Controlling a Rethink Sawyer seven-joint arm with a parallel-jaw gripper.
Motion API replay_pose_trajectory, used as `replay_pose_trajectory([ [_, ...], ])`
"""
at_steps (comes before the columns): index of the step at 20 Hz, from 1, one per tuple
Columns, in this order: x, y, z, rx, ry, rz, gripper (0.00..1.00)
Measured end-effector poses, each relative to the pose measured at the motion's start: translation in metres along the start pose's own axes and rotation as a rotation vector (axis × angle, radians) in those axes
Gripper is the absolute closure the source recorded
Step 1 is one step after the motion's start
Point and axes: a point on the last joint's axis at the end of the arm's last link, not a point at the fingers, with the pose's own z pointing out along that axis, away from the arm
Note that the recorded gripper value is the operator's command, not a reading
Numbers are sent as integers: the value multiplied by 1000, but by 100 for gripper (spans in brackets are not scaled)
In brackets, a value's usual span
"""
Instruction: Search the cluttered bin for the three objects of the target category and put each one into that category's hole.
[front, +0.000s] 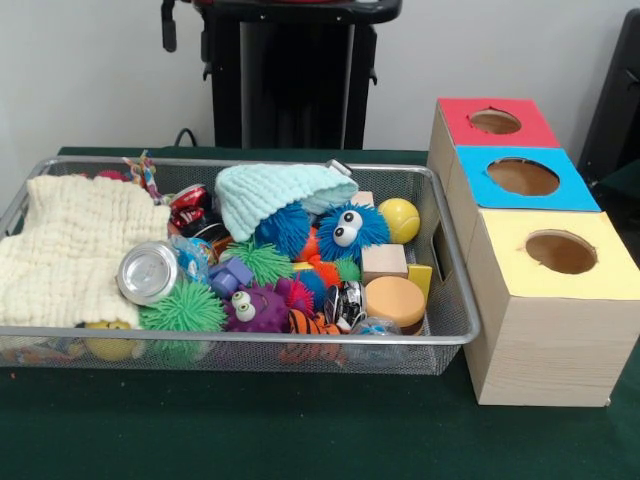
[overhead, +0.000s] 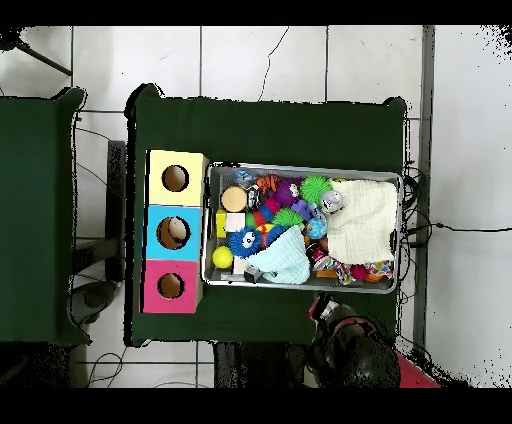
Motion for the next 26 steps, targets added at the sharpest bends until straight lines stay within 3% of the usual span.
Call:
replay_pose_trajectory([
  [6,16,2,-8,0,4,0,0],
  [16,24,25,2,-9,34,-53,0],
  [20,36,36,30,-18,71,-74,0],
  [26,47,43,79,-24,35,-85,0],
])
